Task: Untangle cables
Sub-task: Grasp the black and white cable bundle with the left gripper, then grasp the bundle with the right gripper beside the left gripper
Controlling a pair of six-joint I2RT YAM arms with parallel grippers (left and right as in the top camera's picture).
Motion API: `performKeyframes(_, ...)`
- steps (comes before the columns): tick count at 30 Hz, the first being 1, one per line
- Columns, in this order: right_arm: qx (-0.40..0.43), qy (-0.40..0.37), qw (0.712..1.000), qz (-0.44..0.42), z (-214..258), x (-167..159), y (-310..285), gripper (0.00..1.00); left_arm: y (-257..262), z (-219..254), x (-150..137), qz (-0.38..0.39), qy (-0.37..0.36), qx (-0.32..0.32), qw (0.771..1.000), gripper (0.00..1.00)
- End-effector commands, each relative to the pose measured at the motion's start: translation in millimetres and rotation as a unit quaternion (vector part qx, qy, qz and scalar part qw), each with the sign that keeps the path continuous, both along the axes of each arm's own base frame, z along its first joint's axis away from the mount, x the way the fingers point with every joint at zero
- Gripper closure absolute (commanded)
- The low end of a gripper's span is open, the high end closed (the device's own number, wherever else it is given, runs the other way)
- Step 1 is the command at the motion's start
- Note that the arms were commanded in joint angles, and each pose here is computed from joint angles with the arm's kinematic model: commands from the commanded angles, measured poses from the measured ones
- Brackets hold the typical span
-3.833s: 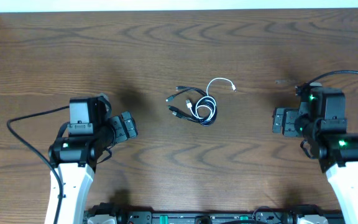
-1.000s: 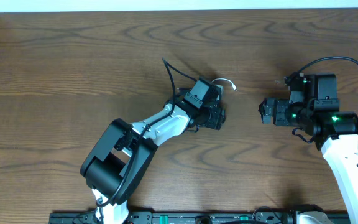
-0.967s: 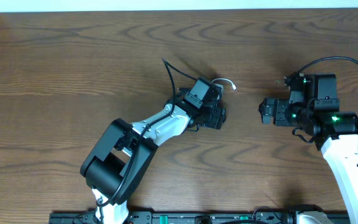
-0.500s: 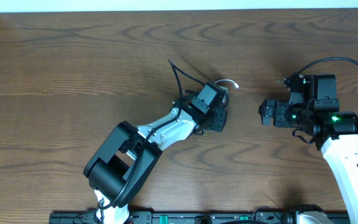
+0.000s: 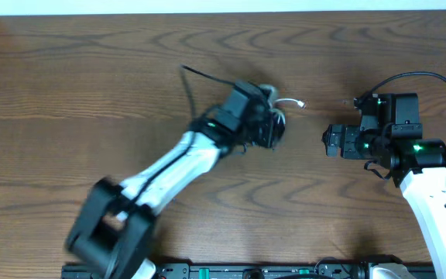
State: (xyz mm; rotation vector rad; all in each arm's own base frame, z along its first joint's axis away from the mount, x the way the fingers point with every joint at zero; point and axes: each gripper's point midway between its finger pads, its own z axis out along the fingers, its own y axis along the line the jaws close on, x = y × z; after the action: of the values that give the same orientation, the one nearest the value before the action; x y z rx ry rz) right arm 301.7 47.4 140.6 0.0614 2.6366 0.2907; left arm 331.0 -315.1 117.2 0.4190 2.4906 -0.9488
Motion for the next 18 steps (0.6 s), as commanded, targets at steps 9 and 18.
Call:
performKeyframes(9,0.092,-0.030,0.993,0.072,23,4,40,0.01,-5,68,-35,-0.077,0.035,-0.115,0.990,0.93)
performKeyframes(18,0.168,-0.006,0.984,0.055,27,-1,60,0.13,-4,65,-40,-0.080,0.048,-0.113,0.989,0.92)
